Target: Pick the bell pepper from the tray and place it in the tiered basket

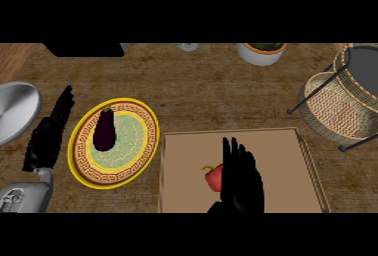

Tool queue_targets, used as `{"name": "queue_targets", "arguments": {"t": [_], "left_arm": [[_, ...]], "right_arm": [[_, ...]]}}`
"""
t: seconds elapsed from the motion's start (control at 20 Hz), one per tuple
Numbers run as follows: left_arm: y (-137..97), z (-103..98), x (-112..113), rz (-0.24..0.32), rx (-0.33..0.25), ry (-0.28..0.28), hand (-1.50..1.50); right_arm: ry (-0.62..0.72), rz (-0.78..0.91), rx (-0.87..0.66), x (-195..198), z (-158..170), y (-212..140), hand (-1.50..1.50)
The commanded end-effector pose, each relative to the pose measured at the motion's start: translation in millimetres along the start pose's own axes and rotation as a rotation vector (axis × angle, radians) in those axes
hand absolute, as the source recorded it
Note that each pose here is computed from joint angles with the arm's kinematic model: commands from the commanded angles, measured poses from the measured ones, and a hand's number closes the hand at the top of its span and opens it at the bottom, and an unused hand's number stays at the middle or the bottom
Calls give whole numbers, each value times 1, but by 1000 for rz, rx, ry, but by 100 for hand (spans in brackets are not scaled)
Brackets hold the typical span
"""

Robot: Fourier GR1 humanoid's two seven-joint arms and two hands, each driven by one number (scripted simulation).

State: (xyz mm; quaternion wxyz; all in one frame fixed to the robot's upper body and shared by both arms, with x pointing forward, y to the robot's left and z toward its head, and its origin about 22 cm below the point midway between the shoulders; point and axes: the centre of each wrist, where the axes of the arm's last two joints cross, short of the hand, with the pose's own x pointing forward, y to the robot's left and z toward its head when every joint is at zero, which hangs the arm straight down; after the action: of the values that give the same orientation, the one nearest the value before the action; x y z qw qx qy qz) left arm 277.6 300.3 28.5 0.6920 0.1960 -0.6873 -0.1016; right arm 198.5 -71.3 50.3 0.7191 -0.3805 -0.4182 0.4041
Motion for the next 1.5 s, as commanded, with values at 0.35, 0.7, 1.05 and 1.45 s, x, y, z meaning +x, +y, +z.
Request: {"name": "queue_targets", "arguments": {"t": [0.35, 0.7, 1.05, 1.45], "left_arm": [[3, 6, 8, -3, 0, -8, 0], [-10, 6, 18, 4, 6, -10, 0], [-4, 11, -10, -6, -15, 13, 0], [-19, 1, 7, 10, -15, -18, 0]], "right_arm": [[86, -24, 55, 18, -21, 26, -150], [91, 32, 208, 6, -30, 25, 150], [-22, 146, 113, 8, -33, 47, 150], [162, -140, 36, 29, -87, -18, 150]]}}
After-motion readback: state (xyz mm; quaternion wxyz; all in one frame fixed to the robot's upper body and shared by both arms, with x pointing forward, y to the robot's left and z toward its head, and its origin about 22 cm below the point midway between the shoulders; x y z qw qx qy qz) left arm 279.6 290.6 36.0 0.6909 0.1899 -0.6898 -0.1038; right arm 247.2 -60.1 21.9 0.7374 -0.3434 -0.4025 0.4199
